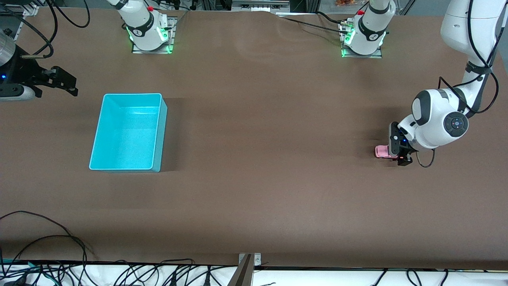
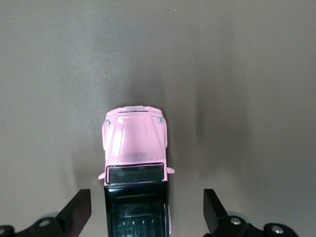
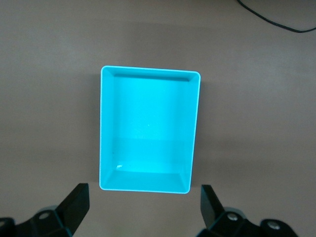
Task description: Wind and store pink jeep toy
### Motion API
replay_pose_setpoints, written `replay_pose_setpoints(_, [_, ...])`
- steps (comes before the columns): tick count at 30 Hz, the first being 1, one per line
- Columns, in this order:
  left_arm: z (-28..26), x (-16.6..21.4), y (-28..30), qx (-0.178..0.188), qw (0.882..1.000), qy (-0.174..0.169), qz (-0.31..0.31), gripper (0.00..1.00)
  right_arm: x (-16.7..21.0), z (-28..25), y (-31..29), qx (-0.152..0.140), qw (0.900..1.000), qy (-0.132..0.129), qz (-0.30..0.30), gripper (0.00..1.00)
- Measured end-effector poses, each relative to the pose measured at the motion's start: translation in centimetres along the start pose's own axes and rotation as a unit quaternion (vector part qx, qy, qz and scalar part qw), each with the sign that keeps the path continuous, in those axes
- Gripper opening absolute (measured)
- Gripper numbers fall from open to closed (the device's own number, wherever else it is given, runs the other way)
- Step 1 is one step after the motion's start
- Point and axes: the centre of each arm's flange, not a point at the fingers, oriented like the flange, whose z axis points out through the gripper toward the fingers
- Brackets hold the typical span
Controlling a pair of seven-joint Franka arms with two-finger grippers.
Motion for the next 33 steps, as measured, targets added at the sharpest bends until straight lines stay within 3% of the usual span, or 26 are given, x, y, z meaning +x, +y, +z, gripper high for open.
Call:
replay_pose_setpoints(4, [0.0,0.1,0.0,0.001,1.000,0.000,0.001,0.94,0.0,0.0,0.0,0.000,1.000,0.000,0.000,1.00])
replay_pose_setpoints(6, [0.0,0.1,-0.1,0.002,1.000,0.000,0.001,0.85,0.0,0.0,0.0,0.000,1.000,0.000,0.000,1.00])
replay_pose_setpoints(7, [-0.1,0.2,-0.1,0.004,1.000,0.000,0.002,0.63,0.0,0.0,0.0,0.000,1.000,0.000,0.000,1.00])
replay_pose_setpoints(11, [-0.1,0.2,-0.2,0.005,1.000,0.000,0.002,0.52,0.0,0.0,0.0,0.000,1.000,0.000,0.000,1.00])
replay_pose_setpoints(26, [-0.1,0.0,-0.2,0.005,1.000,0.000,0.000,0.51,0.0,0.0,0.0,0.000,1.000,0.000,0.000,1.00])
replay_pose_setpoints(33, [0.0,-2.8,0.1,0.007,1.000,0.001,-0.022,0.51,0.0,0.0,0.0,0.000,1.000,0.000,0.000,1.00])
